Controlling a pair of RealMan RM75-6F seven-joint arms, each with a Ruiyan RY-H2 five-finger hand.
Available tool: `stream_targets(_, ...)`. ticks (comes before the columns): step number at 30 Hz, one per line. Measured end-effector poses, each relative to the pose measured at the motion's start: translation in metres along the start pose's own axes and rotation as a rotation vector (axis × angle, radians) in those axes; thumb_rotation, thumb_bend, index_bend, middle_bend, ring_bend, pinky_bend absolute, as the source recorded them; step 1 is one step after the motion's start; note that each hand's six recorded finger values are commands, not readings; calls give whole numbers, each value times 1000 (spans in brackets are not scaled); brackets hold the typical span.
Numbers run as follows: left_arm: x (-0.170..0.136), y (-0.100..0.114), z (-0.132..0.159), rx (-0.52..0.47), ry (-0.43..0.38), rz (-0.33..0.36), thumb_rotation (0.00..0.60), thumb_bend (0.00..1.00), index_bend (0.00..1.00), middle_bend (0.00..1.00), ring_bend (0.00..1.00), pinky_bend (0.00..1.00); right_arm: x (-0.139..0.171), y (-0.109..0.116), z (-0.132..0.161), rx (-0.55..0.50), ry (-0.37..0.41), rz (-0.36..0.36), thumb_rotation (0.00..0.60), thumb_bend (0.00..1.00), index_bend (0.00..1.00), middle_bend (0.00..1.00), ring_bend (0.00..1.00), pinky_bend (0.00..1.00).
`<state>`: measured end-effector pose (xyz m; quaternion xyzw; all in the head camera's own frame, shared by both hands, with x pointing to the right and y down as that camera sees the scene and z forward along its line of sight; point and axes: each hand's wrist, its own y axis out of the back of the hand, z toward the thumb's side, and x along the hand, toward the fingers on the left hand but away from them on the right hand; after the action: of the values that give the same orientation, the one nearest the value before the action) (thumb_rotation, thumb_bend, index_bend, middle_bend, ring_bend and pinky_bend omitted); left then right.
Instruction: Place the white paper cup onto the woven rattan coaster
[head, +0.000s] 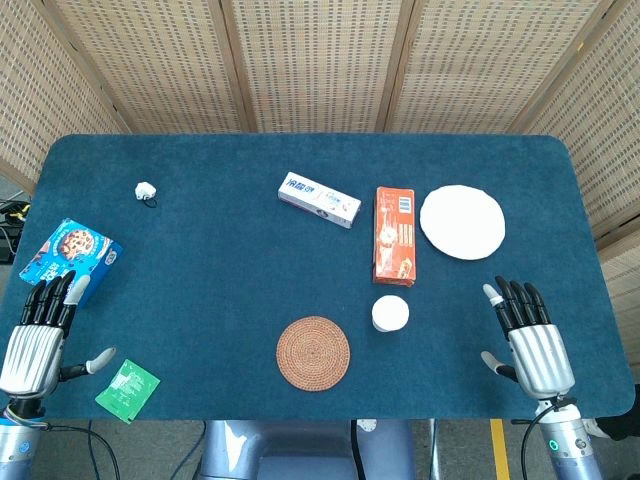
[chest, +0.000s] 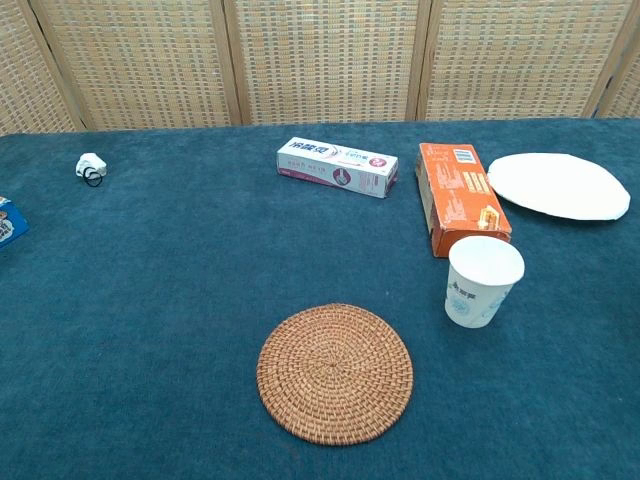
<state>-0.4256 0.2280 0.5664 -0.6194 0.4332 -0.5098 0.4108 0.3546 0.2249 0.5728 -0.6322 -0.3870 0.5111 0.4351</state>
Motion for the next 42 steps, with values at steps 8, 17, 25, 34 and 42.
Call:
stream_targets(8,-1,3,-1,-2,4,11,0,0,0,0,0,0,1,0,2,2,5,1,600,34,0,0,0,0)
stream_targets(17,-1,2,1,0,-1,5,0,0,0,0,0,0,2,4,3,-16,14,-9,600,34,0,0,0,0)
stream_targets(25,0,2,0,1,2,9,0,0,0,0,0,0,3,0,5,-20,21,20,600,36,0,0,0,0)
stream_targets(34,-1,4,1,-1,0,14,0,0,0,0,0,0,4,0,12,-47,42,34,600,36,1,0,0,0)
stream_targets(42,0,3,0,2,4,12,0,0,0,0,0,0,-7,-2,32,-94,97,62,600,36,105,0,0,0)
